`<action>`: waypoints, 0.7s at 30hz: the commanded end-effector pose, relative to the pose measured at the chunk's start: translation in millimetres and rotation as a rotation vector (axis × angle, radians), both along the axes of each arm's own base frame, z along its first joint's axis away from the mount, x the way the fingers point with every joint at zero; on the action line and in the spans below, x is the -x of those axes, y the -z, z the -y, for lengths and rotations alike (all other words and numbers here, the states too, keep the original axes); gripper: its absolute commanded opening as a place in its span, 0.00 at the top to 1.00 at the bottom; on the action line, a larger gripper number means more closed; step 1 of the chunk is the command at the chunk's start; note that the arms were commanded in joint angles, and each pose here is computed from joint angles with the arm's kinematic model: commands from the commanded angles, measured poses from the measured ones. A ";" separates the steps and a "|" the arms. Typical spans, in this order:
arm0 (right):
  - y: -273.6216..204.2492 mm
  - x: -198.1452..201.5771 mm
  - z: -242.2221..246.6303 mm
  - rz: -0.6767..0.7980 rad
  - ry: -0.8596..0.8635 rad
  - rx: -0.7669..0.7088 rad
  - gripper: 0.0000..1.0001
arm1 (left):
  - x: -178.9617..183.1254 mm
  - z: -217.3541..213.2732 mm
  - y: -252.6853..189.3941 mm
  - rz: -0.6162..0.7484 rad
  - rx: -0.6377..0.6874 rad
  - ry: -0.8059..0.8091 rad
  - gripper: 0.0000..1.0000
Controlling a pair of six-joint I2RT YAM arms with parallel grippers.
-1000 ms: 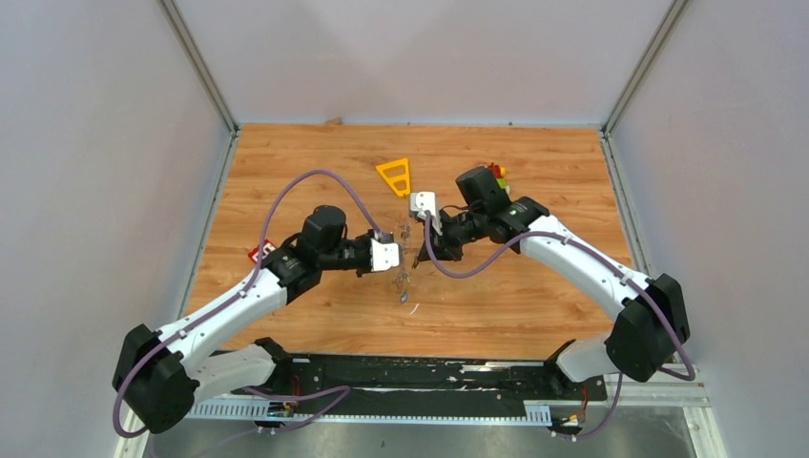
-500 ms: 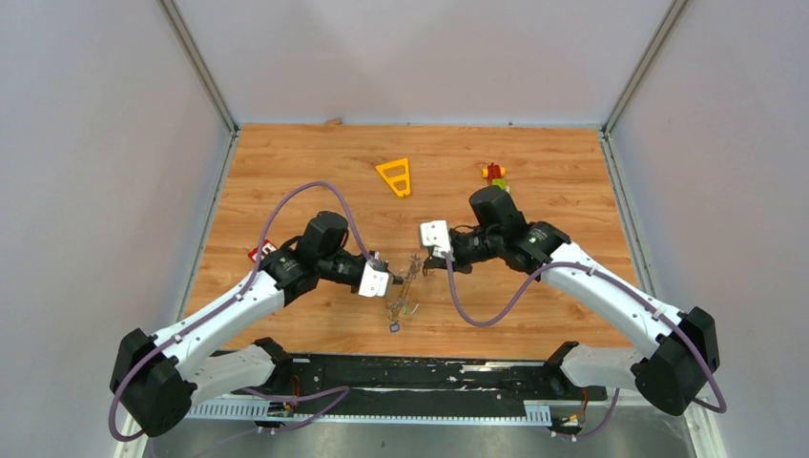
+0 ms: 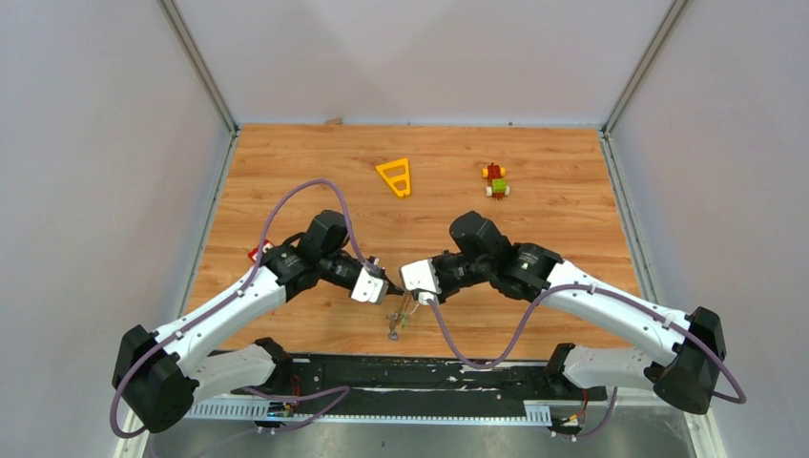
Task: Put the keys on the keyring
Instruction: Insert the key onto the keyring.
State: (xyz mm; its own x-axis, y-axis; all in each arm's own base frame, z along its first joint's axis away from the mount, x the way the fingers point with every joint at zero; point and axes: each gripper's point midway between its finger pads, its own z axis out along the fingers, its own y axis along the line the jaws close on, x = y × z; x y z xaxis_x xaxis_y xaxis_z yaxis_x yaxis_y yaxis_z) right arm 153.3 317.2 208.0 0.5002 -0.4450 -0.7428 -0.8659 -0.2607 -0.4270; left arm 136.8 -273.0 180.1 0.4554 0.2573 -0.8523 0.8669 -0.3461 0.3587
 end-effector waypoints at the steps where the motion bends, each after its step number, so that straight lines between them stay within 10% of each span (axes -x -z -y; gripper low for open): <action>1: -7.1 -6.4 -4.8 0.087 0.016 -0.011 1.00 | 7.3 4.2 -24.0 0.053 0.068 0.070 1.00; 21: 5.9 13.0 -7.3 0.063 -0.066 0.038 1.00 | 8.4 1.9 -24.8 0.102 0.075 0.087 1.00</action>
